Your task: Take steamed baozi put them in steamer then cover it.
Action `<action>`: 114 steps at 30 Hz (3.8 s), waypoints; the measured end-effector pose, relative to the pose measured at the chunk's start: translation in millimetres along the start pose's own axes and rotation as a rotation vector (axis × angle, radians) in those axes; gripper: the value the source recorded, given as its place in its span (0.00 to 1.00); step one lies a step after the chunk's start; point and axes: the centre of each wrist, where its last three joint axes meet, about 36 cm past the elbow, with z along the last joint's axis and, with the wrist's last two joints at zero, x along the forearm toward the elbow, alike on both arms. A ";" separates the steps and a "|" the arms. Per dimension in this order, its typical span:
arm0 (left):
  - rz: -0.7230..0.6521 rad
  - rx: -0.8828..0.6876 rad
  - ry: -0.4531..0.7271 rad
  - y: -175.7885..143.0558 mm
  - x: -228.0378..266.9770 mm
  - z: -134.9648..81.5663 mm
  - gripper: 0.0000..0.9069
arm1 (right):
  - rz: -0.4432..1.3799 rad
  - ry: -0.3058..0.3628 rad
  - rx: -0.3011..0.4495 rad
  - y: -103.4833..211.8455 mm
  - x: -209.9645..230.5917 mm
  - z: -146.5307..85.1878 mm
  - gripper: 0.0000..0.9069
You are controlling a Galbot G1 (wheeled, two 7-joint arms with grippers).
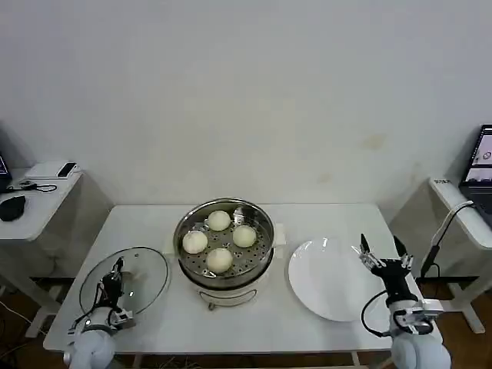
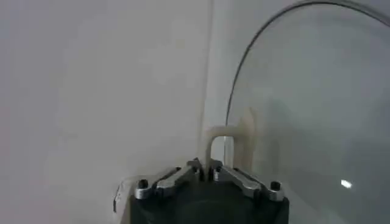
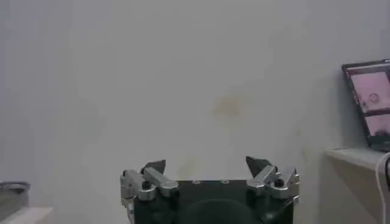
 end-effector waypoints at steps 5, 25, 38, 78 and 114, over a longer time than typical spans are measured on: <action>-0.040 -0.029 0.018 18.6 7.1 3.7 0.00 | -0.006 -0.006 -0.007 0.0 -4.2 -3.0 1.00; -0.257 -0.192 0.188 128.2 44.4 -39.9 0.00 | -0.016 -0.016 -0.015 -2.6 -11.8 -10.1 1.00; -0.306 -0.149 0.145 176.4 60.3 -125.0 0.00 | 0.011 0.005 0.017 -6.6 -8.1 -15.2 1.00; -0.063 0.046 -0.109 183.0 48.1 -317.6 0.00 | 0.049 0.090 0.060 -3.4 -9.5 -3.4 1.00; -0.025 0.003 -0.105 165.5 43.5 -333.7 0.00 | 0.048 0.102 0.052 -6.7 -20.8 8.2 1.00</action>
